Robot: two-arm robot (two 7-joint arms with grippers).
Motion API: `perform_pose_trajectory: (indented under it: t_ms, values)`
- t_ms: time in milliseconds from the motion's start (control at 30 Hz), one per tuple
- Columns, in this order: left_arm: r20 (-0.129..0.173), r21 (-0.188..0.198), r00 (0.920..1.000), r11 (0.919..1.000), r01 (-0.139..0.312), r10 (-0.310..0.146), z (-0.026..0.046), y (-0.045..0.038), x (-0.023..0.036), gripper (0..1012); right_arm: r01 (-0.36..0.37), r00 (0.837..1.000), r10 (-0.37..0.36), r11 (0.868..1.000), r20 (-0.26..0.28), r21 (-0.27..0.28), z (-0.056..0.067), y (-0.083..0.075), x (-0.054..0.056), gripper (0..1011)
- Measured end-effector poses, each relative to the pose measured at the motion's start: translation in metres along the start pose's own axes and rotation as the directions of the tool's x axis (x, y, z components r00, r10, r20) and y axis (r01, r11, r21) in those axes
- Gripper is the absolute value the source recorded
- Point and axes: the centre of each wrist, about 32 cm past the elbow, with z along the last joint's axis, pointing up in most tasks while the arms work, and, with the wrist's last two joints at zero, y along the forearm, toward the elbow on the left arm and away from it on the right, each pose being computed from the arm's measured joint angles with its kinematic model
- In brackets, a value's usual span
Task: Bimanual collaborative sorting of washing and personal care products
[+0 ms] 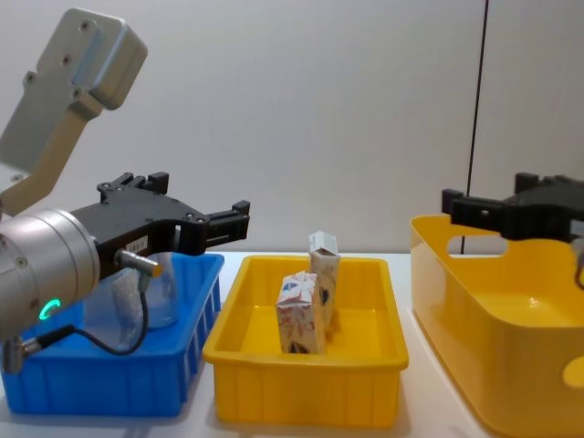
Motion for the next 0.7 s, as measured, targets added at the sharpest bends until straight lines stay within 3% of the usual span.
perform_pose_trajectory:
  t_ms: [233, 700]
  values:
    - [0.0, 0.0, 1.0, 1.0, 0.0, 0.0, 0.0, 0.0, 0.0, 1001, -0.004, 1.0, 0.003, 0.999, -0.022, -0.038, 0.001, 0.018, -0.01, 1004]
    - [0.0, 0.0, 1.0, 1.0, 0.0, 0.0, 0.0, 0.0, 0.0, 1001, -0.005, 0.996, -0.006, 0.992, -0.085, -0.124, 0.004, 0.052, -0.04, 1004]
